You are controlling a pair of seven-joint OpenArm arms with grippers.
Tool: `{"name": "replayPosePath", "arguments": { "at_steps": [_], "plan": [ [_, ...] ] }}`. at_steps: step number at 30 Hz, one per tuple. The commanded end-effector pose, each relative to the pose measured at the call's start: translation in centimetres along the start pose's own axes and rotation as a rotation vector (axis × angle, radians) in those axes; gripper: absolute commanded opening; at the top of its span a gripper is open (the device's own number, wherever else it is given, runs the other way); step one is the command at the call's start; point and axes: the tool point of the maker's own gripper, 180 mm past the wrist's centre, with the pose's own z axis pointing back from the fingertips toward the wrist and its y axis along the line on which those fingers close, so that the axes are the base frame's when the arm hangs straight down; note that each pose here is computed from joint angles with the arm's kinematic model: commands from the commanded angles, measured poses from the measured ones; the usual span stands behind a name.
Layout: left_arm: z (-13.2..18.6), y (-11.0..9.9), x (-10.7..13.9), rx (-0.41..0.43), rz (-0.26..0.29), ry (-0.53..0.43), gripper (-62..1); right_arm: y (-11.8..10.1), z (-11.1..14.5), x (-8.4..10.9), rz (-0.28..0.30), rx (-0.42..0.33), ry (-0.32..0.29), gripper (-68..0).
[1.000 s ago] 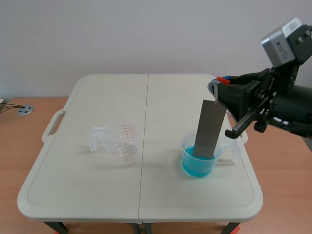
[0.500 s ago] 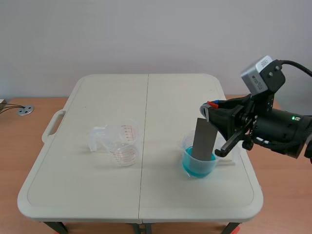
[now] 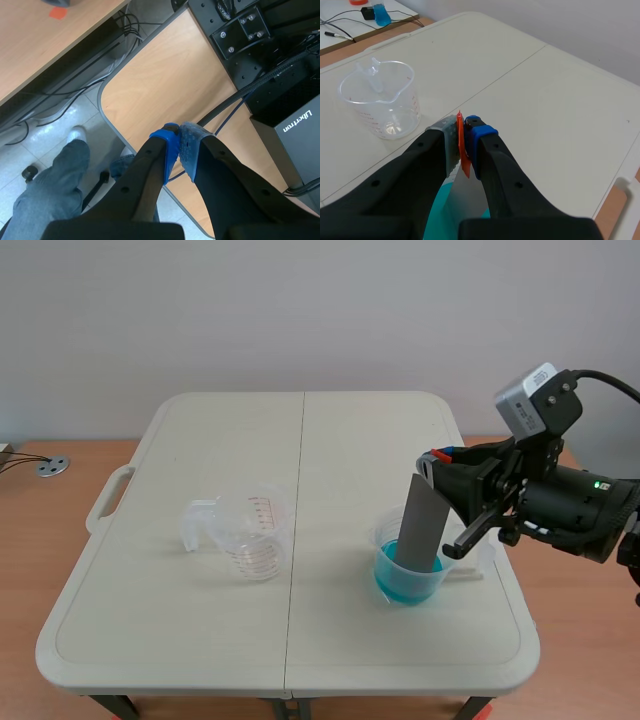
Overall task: Hold the metal plate by the orange handle, dip it into the blue solution, take it out and point at it, then put the plate back in the beaker on the left.
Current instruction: 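Lower the plate into the blue solution, then hold the plate still in the solution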
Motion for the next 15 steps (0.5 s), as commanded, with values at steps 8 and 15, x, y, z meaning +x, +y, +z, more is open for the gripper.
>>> {"name": "replayPosePath", "arguments": {
  "at_steps": [8, 15],
  "plan": [
    [-0.01, -0.15, 0.42, -0.004, 0.004, -0.015, -59.0, 0.27, 0.10, 0.00, 0.011, 0.013, 0.005, -66.4],
    [-0.01, -0.15, 0.42, -0.004, 0.004, -0.015, -59.0, 0.26, 0.10, 0.00, 0.011, 0.013, 0.005, -66.4]
  ]
}}
